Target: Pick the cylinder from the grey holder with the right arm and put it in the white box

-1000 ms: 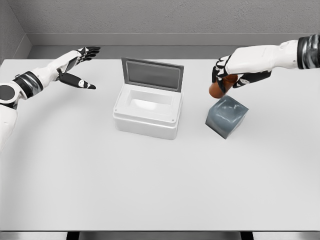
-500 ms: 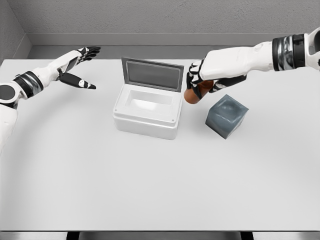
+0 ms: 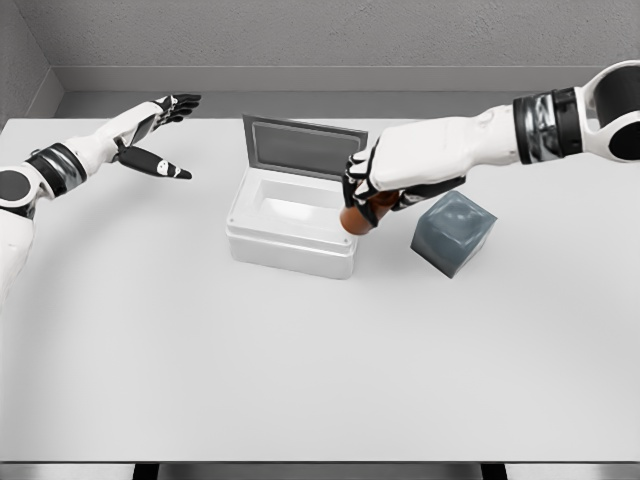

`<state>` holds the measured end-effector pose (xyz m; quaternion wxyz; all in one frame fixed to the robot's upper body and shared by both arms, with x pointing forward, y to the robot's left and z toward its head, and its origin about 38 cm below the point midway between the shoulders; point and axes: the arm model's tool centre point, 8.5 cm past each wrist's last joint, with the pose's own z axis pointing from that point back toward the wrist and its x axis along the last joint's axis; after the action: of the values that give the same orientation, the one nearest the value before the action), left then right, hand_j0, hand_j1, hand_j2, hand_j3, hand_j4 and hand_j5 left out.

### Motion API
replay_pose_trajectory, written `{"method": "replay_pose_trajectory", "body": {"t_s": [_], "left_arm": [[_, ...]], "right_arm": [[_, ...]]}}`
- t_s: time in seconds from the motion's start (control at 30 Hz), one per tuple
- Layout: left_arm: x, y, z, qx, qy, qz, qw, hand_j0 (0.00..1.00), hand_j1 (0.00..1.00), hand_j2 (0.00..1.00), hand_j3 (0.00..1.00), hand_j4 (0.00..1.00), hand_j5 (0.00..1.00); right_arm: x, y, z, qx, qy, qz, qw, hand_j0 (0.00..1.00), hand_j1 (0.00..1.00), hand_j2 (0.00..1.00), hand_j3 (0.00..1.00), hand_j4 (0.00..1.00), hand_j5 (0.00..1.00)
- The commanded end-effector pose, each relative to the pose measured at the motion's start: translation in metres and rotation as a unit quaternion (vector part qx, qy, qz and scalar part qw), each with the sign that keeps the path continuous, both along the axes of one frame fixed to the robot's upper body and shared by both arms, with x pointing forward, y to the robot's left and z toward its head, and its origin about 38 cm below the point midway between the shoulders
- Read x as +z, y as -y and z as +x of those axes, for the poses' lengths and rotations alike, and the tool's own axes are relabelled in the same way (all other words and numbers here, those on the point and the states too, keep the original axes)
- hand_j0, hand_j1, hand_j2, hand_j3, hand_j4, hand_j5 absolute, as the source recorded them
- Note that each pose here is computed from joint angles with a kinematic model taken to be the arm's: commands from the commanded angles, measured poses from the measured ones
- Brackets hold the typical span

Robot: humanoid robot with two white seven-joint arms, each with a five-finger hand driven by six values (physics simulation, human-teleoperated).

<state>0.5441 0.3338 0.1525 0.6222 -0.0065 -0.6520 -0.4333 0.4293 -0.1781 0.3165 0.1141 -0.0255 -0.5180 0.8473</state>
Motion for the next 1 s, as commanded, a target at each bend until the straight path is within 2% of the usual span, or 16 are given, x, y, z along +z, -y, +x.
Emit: {"method": "replay_pose_trajectory", "body": {"t_s": [0.0, 0.13, 0.17, 0.3, 0.47, 0.63, 0.7, 0.97], "left_arm": [[0.001, -0.001, 0.0, 0.002, 0.001, -0.004, 1.0, 1.0, 1.0, 1.0, 1.0, 1.0, 1.0], [0.001, 0.001, 0.0, 0.001, 0.001, -0.005, 1.0, 1.0, 1.0, 1.0, 1.0, 1.0, 1.0], [0.001, 0.001, 0.0, 0.001, 0.001, -0.005, 1.0, 1.0, 1.0, 1.0, 1.0, 1.0, 1.0], [0.001, 0.0, 0.0, 0.001, 0.001, -0.004, 1.0, 1.0, 1.0, 1.0, 1.0, 1.0, 1.0], [0.001, 0.0, 0.0, 0.002, 0.001, -0.004, 1.0, 1.0, 1.0, 1.0, 1.0, 1.0, 1.0], [0.0, 0.0, 0.0, 0.001, 0.0, -0.004, 1.0, 1.0, 1.0, 1.0, 1.0, 1.0, 1.0], [0.0, 0.0, 0.0, 0.001, 0.0, -0.004, 1.0, 1.0, 1.0, 1.0, 1.0, 1.0, 1.0], [0.0, 0.0, 0.0, 0.001, 0.0, -0.003, 1.0, 1.0, 1.0, 1.0, 1.0, 1.0, 1.0]], "right_arm": [[0.0, -0.008, -0.001, 0.008, 0.002, 0.001, 1.0, 0.38, 0.38, 0.38, 0.38, 0.38, 0.38], [-0.003, -0.023, 0.0, 0.021, 0.003, 0.002, 0.9998, 0.38, 0.38, 0.38, 0.38, 0.38, 0.38], [-0.005, -0.026, 0.006, 0.016, -0.001, 0.004, 0.9999, 0.38, 0.38, 0.38, 0.38, 0.38, 0.38], [-0.009, -0.023, 0.017, 0.0, -0.006, 0.004, 1.0, 0.38, 0.38, 0.38, 0.38, 0.38, 0.38], [-0.013, -0.012, 0.038, -0.038, -0.006, 0.002, 0.9993, 0.38, 0.38, 0.38, 0.38, 0.38, 0.38], [-0.015, -0.022, 0.037, -0.029, -0.008, 0.004, 0.9995, 0.38, 0.38, 0.38, 0.38, 0.38, 0.38], [-0.02, -0.023, 0.046, -0.039, -0.006, -0.004, 0.9992, 0.38, 0.38, 0.38, 0.38, 0.38, 0.38], [-0.029, -0.021, 0.052, -0.051, -0.013, -0.007, 0.9986, 0.39, 0.39, 0.39, 0.39, 0.39, 0.39]]}}
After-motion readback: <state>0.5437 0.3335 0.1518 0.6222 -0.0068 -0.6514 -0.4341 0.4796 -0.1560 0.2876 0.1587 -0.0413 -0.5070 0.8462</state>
